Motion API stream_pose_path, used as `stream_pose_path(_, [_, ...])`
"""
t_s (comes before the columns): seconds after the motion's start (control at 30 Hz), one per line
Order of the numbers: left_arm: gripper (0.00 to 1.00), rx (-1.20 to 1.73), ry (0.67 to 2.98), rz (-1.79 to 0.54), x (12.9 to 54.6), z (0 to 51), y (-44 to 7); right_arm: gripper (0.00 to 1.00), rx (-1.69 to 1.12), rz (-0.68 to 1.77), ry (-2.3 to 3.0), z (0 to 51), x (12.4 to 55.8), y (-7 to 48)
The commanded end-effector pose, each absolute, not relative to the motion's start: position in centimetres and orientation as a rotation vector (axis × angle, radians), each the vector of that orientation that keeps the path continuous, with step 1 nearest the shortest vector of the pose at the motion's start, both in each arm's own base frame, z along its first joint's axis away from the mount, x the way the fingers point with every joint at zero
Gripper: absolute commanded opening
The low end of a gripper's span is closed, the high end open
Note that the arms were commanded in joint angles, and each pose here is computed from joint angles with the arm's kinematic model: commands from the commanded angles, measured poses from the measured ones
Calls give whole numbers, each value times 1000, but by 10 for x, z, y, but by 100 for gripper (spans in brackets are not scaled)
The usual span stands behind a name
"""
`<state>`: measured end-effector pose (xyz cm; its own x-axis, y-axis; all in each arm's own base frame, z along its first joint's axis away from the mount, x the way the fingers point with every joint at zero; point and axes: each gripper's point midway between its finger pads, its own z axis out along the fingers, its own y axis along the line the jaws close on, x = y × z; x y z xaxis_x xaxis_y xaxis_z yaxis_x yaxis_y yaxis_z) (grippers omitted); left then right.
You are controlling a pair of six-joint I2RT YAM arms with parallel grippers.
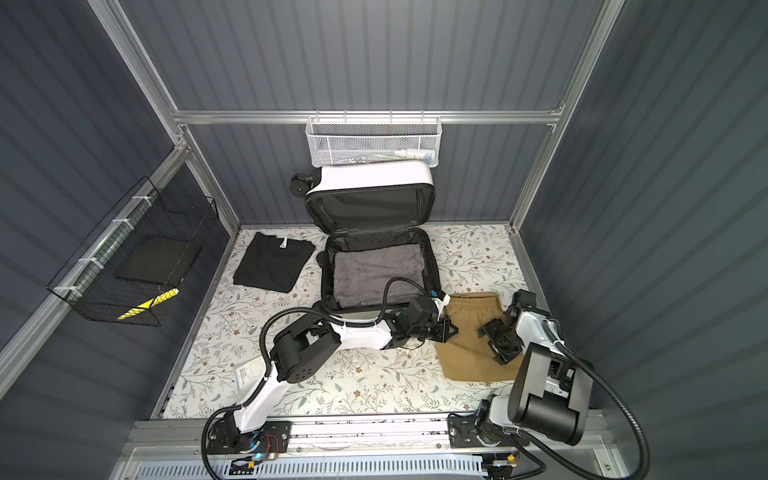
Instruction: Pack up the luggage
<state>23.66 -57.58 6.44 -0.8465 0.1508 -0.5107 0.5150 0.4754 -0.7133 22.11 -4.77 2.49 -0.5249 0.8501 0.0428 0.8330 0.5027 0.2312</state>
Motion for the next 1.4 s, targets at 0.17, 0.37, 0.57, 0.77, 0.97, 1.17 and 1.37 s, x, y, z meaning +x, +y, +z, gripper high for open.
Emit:
stream_pose_path(0.17, [0, 614, 2355, -1268, 232, 97, -569, 72, 1332, 595, 2540, 77, 254, -29])
stream_pose_path(0.37, [0, 753, 2353, -1247, 229, 114, -574, 72, 1247, 612, 2507, 109, 266, -27])
stream_pose_path(0.57, [19, 768, 2372, -1269, 225, 108, -576, 72, 1272, 620, 2506, 100, 264, -26])
stream_pose_path(0.77, [95, 759, 2386, -1267, 221, 105, -570, 72, 1314, 587, 2546, 75, 253, -26])
stream_pose_path(0.97, [100, 838, 2341, -1213, 217, 138, -555, 73, 1371, 517, 2586, 46, 241, -30])
stream_pose_path(1.17, [100, 909, 2295, -1146, 211, 178, -533, 73, 1394, 490, 2612, 32, 237, -31])
stream_pose_path(1.37, [100, 844, 2285, -1041, 221, 208, -491, 72, 1309, 616, 2548, 62, 256, -24])
